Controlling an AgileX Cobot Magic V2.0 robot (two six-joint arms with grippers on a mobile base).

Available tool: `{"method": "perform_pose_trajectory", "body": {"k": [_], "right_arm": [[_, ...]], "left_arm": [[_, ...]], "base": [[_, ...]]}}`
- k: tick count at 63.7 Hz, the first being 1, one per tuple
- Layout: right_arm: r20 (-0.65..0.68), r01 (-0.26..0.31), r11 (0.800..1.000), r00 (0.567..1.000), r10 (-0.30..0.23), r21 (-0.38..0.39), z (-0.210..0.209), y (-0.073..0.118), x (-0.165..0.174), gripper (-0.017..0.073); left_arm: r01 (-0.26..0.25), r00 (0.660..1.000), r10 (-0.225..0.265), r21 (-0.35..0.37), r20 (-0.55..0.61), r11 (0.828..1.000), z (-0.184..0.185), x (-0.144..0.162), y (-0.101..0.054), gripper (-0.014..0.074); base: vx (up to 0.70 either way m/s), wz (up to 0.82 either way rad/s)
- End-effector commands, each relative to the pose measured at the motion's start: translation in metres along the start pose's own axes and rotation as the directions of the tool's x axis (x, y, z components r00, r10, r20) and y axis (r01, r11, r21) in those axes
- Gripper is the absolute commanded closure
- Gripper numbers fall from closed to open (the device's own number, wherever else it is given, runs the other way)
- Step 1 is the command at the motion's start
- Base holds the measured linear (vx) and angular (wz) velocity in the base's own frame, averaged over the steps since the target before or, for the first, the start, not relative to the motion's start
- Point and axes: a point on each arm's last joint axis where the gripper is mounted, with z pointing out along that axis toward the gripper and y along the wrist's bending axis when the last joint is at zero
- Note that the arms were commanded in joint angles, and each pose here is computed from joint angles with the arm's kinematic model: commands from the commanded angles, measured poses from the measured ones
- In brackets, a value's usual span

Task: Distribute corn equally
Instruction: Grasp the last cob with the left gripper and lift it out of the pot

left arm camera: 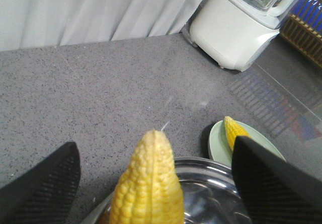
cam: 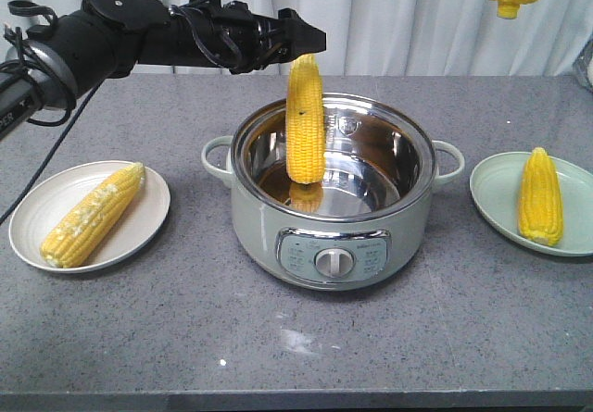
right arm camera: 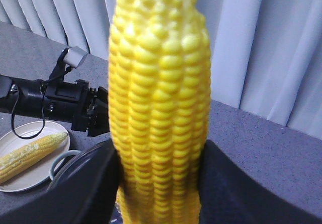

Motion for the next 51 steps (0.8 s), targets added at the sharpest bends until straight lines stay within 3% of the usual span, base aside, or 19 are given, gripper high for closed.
{"method": "perform_pose_trajectory", "body": {"k": [1,17,33,44,51], "right_arm": [[0.109,0.027,0.999,0.994,-0.029,0.02,-0.018,0.009,-0.015,0.0566],[0.104,0.027,1.0,0.994,-0.028,0.015,-0.018,0.01,-0.014,0.0566],[0.1,0.027,1.0,0.995,-0.028,0.013,-0.018,0.01,-0.014,0.0566],[0.1,0.027,1.0,0.995,-0.028,0.013,-0.018,0.01,-0.014,0.0566],[0.1,0.027,1.0,0.995,-0.028,0.013,-0.018,0.01,-0.014,0.0566]], "left_arm": [[-0.014,0.994,0.01,0.043,0.106,0.999,-0.018,-0.026,-0.026,-0.0001],[0.0,0.998,-0.003,0.057,0.058,0.998,-0.002,-0.012,-0.023,-0.0001],[-0.022,0.999,0.02,0.058,0.049,0.998,0.002,-0.008,-0.023,0.0034],[-0.022,0.999,0.02,0.058,0.049,0.998,0.002,-0.008,-0.023,0.0185],[-0.022,0.998,0.019,0.054,0.053,0.998,0.002,-0.009,-0.023,0.0347]], "base": [[0.0,0.0],[0.0,0.0],[0.0,0.0],[0.0,0.0],[0.0,0.0]]}}
